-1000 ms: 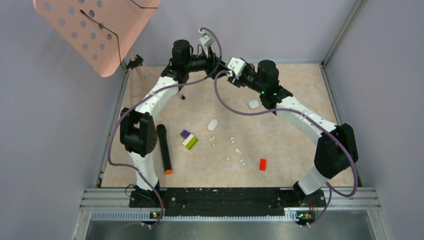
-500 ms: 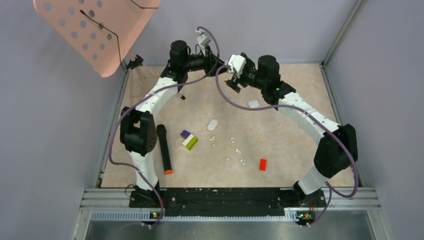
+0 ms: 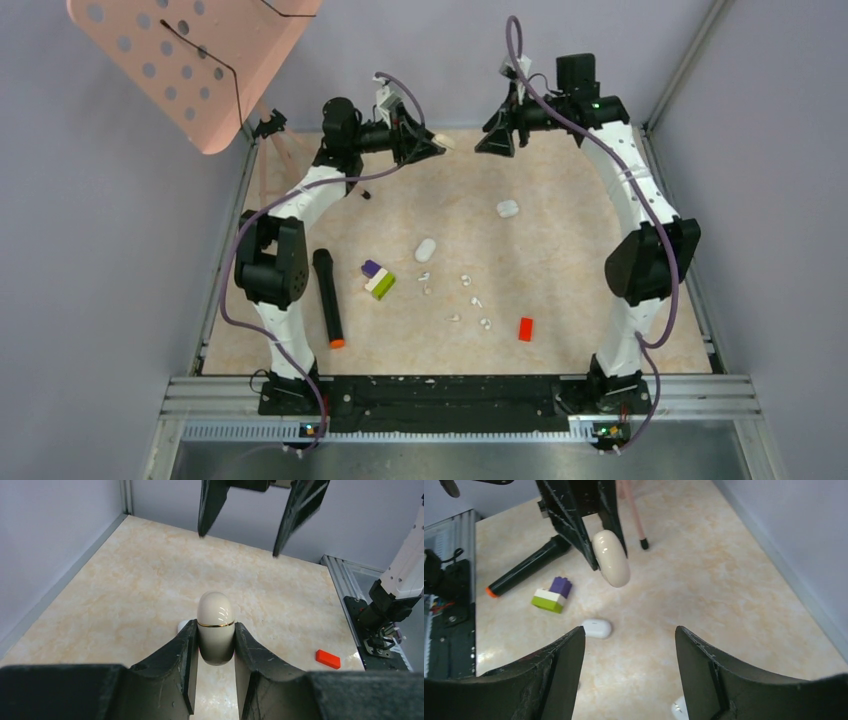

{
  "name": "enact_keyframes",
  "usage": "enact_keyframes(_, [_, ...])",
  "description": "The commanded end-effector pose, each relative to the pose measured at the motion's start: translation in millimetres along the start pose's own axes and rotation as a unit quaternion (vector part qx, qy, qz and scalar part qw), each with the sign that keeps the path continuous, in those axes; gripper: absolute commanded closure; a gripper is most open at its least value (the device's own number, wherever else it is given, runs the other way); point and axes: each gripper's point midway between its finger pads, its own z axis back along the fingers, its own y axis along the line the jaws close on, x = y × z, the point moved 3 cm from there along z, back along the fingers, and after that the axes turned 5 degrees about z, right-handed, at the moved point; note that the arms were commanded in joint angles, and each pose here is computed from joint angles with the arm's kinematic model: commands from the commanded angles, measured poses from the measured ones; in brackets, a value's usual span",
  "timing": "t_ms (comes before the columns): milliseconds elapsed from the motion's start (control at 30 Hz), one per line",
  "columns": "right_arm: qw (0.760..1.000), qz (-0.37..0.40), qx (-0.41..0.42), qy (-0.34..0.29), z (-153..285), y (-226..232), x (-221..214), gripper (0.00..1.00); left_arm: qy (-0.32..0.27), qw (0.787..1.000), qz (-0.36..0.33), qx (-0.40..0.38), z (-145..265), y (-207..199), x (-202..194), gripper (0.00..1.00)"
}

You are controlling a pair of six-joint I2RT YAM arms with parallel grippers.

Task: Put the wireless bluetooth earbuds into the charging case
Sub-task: Pick up the charging case at the center of the board.

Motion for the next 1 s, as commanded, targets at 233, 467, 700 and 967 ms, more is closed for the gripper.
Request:
enact_keyframes(233, [0.995,0.036,0.09,-0.023,-50,40,16,0.34,-0.025,0.994,-0.09,-0.053,-5,-38,44,1.0])
enact_keyframes(467, [0.995,0.047,0.081,-0.017,-59,33,11,0.39,-0.026,0.994,-0.093,-0.054,-6,-39,48,1.0])
enact_keyframes(700, [0.995,0.045,0.082,-0.027,-65,30,13,0.45,-0.022,0.994,-0.089,-0.058,-7,-40,47,1.0])
enact_keyframes(967, [0.993,0.046,0.1,-0.032,-69,33,12,0.81,-0.023,0.995,-0.087,-0.052,-9,-35,45,0.87])
